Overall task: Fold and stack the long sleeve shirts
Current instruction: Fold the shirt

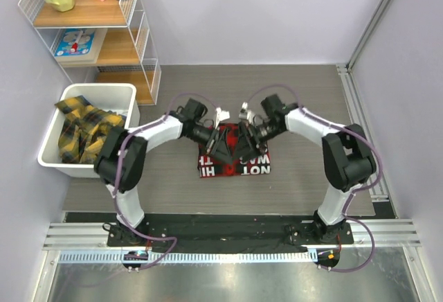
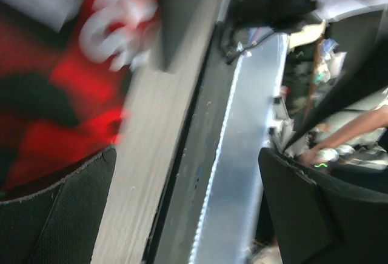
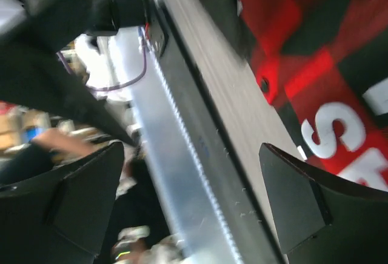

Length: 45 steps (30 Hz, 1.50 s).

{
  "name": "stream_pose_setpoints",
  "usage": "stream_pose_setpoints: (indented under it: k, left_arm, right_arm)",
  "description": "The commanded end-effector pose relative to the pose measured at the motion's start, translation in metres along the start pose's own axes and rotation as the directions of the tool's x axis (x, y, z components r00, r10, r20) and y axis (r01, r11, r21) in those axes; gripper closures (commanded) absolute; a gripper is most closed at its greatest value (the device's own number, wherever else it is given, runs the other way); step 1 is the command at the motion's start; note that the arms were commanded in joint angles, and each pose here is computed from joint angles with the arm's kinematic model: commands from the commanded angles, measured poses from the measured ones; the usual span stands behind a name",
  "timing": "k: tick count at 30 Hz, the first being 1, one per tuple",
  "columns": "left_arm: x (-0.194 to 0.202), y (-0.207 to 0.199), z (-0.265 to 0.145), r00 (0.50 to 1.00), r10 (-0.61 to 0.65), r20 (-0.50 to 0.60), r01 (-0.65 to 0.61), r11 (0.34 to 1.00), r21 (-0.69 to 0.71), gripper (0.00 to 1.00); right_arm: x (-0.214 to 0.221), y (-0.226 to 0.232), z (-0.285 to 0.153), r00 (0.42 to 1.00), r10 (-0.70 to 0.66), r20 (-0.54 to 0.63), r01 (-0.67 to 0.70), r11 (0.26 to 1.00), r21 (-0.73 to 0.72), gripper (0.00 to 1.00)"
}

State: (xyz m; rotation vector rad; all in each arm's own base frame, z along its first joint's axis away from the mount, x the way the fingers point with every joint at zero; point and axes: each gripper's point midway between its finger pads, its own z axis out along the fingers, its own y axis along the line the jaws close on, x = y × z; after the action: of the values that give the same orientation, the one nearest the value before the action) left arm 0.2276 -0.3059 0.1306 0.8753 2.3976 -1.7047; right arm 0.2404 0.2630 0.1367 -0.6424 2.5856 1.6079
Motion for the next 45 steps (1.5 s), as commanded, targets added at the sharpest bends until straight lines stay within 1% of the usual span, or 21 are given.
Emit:
stream_pose_setpoints:
  k: [1,3,5,7,9,10,11,12,13,14,16,18,19,21,24,26,27,30,33,38,45]
  left_arm:
    - [0.029,0.056,0.007,0.972,-0.234,-0.005,0.234,0.971,-0.040,0.00]
    - [0.049,0.097,0.004,0.933,-0.360,-0.001,0.358,0.928,-0.102,0.00]
    - [0.060,0.115,-0.003,0.906,-0.422,-0.009,0.416,0.896,-0.153,0.00]
    - [0.052,0.102,-0.010,0.953,-0.304,-0.024,0.298,0.945,-0.132,0.00]
    - [0.042,0.063,-0.023,0.992,-0.118,-0.039,0.112,0.985,-0.132,0.00]
    - [0.038,0.053,-0.030,0.998,0.033,-0.054,-0.040,0.989,-0.146,0.00]
    - [0.034,0.049,-0.037,0.992,0.105,-0.064,-0.115,0.975,-0.187,0.00]
    - [0.028,0.033,-0.049,0.982,0.179,-0.055,-0.187,0.957,-0.221,0.00]
    - [0.023,0.031,-0.056,0.966,0.250,-0.061,-0.257,0.933,-0.250,0.00]
    - [0.015,0.037,-0.067,0.961,0.272,-0.055,-0.274,0.904,-0.327,0.00]
    - [-0.010,0.027,-0.086,0.935,0.353,0.022,-0.313,0.856,-0.412,0.00]
    - [-0.028,0.033,-0.104,0.918,0.393,0.053,-0.306,0.787,-0.535,0.00]
    - [-0.052,0.029,-0.116,0.876,0.472,0.102,-0.326,0.734,-0.596,0.00]
    - [-0.073,0.036,-0.133,0.865,0.473,0.170,-0.236,0.681,-0.693,0.00]
    - [-0.101,0.046,-0.142,0.877,0.414,0.244,-0.116,0.675,-0.729,0.00]
    - [-0.084,0.065,-0.119,0.951,0.248,0.186,-0.074,0.765,-0.640,0.00]
    - [-0.090,0.062,-0.114,0.956,0.181,0.230,-0.012,0.809,-0.587,0.00]
    - [-0.110,0.072,-0.103,0.912,0.009,0.410,0.164,0.909,-0.383,0.01]
    - [-0.118,0.086,-0.092,0.887,0.008,0.461,0.156,0.936,-0.315,0.07]
    - [-0.137,0.117,-0.074,0.893,-0.066,0.446,0.182,0.957,-0.224,0.20]
    - [-0.105,0.168,-0.048,0.900,-0.217,0.377,0.300,0.938,-0.176,0.30]
  right_arm:
    - [0.024,-0.049,0.024,0.979,0.203,-0.033,-0.204,0.979,-0.018,0.00]
    - [0.041,-0.107,0.026,0.953,0.301,-0.047,-0.293,0.948,0.123,0.00]
    - [0.044,-0.152,0.017,0.945,0.323,-0.052,-0.296,0.911,0.286,0.00]
    - [0.031,-0.181,-0.005,0.943,0.333,-0.025,-0.299,0.875,0.381,0.00]
    - [0.016,-0.205,-0.033,0.963,0.268,-0.018,-0.219,0.822,0.525,0.00]
    - [-0.017,-0.210,-0.051,0.991,0.132,-0.027,-0.093,0.815,0.572,0.00]
    - [-0.033,-0.214,-0.060,0.997,0.063,-0.054,-0.017,0.792,0.610,0.00]
    - [-0.045,-0.225,-0.080,0.994,0.005,-0.105,0.070,0.714,0.696,0.00]
    - [-0.081,-0.222,-0.094,0.977,-0.141,-0.157,0.211,0.656,0.725,0.00]
    - [-0.095,-0.226,-0.099,0.960,-0.194,-0.203,0.280,0.610,0.742,0.00]
    - [-0.143,-0.220,-0.123,0.902,-0.328,-0.282,0.411,0.445,0.796,0.00]
    - [-0.170,-0.207,-0.132,0.879,-0.387,-0.277,0.431,0.401,0.809,0.00]
    - [-0.192,-0.185,-0.140,0.860,-0.449,-0.242,0.433,0.391,0.812,0.00]
    - [-0.199,-0.146,-0.140,0.834,-0.514,-0.201,0.449,0.420,0.789,0.00]
    - [-0.184,-0.116,-0.123,0.812,-0.560,-0.164,0.483,0.488,0.727,0.00]
    - [-0.161,-0.129,-0.105,0.829,-0.532,-0.172,0.485,0.530,0.696,0.00]
    - [-0.155,-0.132,-0.098,0.825,-0.533,-0.189,0.502,0.536,0.679,0.00]
    - [-0.128,-0.151,-0.067,0.838,-0.494,-0.232,0.520,0.591,0.616,0.00]
    - [-0.120,-0.166,-0.048,0.813,-0.513,-0.275,0.564,0.580,0.588,0.00]
    - [-0.108,-0.191,-0.031,0.805,-0.501,-0.320,0.587,0.586,0.558,0.00]
    - [-0.097,-0.190,-0.018,0.739,-0.564,-0.369,0.673,0.587,0.450,0.00]
